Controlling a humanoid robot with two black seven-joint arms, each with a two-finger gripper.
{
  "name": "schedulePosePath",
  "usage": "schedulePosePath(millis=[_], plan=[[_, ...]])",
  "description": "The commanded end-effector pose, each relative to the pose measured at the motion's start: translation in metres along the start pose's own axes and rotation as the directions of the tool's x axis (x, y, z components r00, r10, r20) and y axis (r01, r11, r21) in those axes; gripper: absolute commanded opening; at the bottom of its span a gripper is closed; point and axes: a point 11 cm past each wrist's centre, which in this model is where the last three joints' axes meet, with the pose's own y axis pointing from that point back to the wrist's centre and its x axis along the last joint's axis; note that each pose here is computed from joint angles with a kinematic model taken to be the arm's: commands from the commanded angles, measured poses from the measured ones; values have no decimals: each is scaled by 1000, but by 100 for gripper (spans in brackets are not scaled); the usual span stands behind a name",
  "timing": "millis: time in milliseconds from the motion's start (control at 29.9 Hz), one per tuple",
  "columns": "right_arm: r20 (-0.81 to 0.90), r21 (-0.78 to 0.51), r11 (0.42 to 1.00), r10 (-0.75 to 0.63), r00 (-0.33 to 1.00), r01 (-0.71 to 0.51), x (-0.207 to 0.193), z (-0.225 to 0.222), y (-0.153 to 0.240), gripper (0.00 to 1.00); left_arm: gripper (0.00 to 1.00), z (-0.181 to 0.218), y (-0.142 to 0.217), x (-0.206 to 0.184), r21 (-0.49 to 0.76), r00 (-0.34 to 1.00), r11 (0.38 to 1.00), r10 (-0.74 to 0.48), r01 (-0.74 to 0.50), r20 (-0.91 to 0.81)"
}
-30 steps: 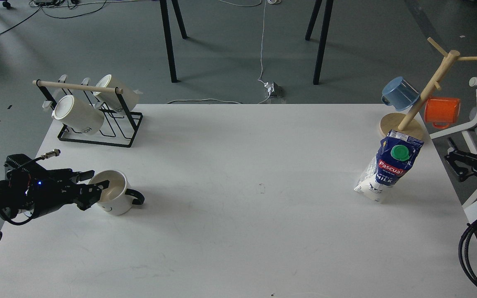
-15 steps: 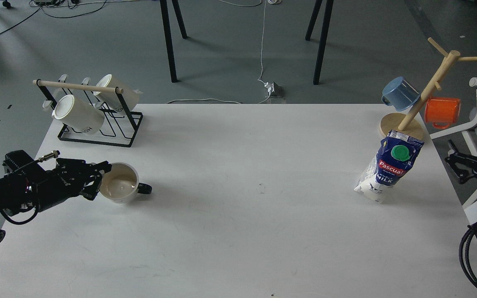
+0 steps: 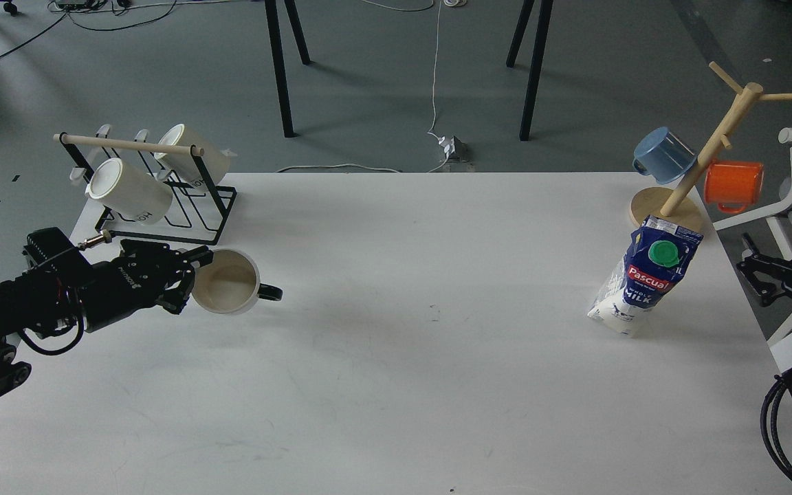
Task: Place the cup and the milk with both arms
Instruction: 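Slide the white mug with the left gripper toward the table center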
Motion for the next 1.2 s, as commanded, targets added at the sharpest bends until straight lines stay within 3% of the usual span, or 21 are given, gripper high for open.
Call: schedulePosePath(millis=[0,334,802,1169], plan=[[1,0,1000,-2,1000,2,-1,0,0,97,0,0,-1,4,-3,1000,1000,10,-10,5],[-1,-1,1000,5,1000,-5,2,0,1,97,0,5,-20,29,-40,998,997,64,-63,17],[-1,-11,999,35,999,-35,13,4,10,97,0,70,-85,70,-224,983,958,181,-179,-12],[-1,-13,999,38,999,-39,14,5,12,97,0,107,-106,74,-307,980,931,195,-197,-38]])
